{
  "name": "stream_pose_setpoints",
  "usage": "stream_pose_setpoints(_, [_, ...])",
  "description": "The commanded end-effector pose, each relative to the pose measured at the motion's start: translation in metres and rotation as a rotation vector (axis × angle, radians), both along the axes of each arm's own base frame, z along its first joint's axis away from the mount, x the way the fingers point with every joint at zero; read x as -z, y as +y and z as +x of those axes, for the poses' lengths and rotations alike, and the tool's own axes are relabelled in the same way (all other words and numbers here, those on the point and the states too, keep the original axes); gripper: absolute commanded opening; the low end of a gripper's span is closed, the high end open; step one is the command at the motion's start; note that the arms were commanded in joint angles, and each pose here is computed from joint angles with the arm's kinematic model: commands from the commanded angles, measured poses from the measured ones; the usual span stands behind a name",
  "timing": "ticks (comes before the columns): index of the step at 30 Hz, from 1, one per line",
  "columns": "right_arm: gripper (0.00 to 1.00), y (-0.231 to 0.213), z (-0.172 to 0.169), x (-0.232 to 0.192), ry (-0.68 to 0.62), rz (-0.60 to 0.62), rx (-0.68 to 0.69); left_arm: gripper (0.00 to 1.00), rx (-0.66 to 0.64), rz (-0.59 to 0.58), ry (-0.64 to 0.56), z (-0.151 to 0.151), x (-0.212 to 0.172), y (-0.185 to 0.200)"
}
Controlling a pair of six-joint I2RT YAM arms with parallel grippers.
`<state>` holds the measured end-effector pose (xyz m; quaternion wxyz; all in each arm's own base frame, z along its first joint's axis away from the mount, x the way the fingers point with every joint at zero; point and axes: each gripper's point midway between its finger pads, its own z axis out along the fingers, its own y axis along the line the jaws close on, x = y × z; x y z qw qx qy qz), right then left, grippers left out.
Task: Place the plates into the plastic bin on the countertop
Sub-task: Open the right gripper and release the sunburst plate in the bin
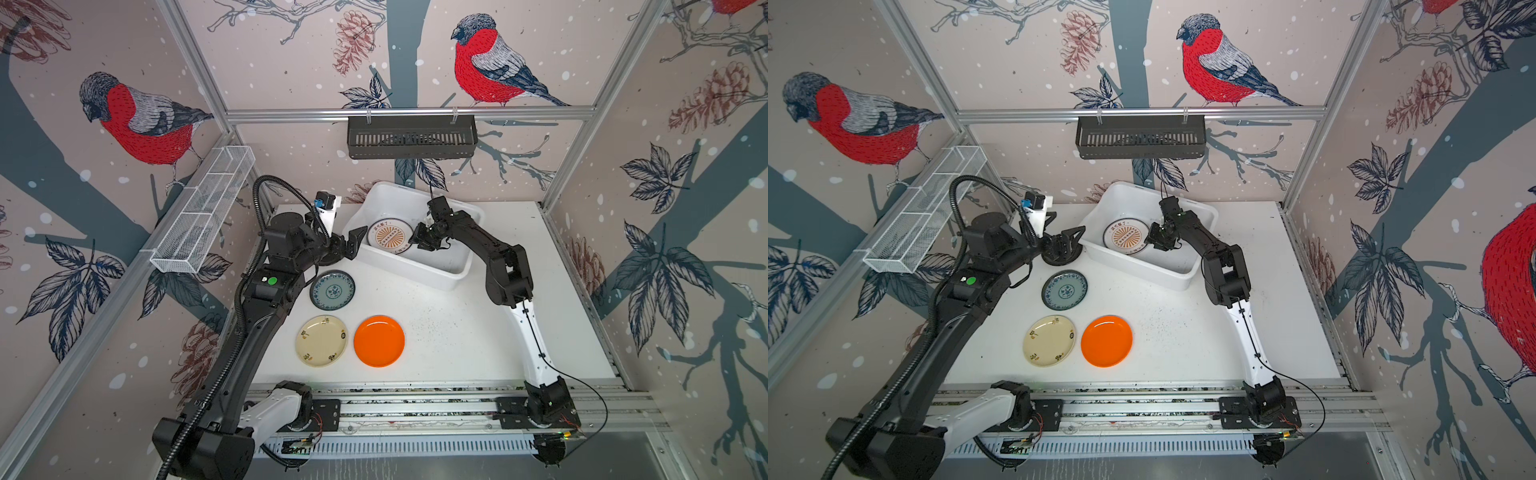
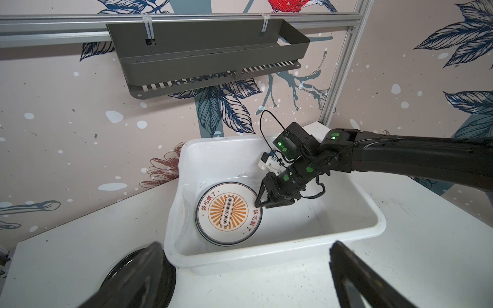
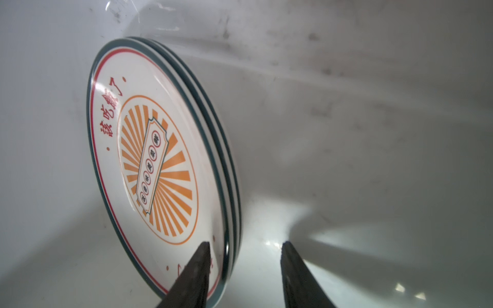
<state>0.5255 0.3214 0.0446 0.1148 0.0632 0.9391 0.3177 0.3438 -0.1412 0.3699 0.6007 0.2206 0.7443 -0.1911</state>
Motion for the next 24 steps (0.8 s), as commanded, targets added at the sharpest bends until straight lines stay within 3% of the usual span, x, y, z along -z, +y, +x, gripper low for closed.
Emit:
stream_pose_setpoints(1, [0.45, 0.010, 0.004, -0.006, -0.015, 0.035, 0.002, 0.97, -0.005, -0.004, -0.039, 0.001, -0.009, 0.001])
stream_pose_setpoints(24, [0.46, 0.033, -0.002, -0.007, -0.012, 0.099, -0.047, 0.97, 0.002, -0.020, -0.027, 0.001, -0.003, -0.001])
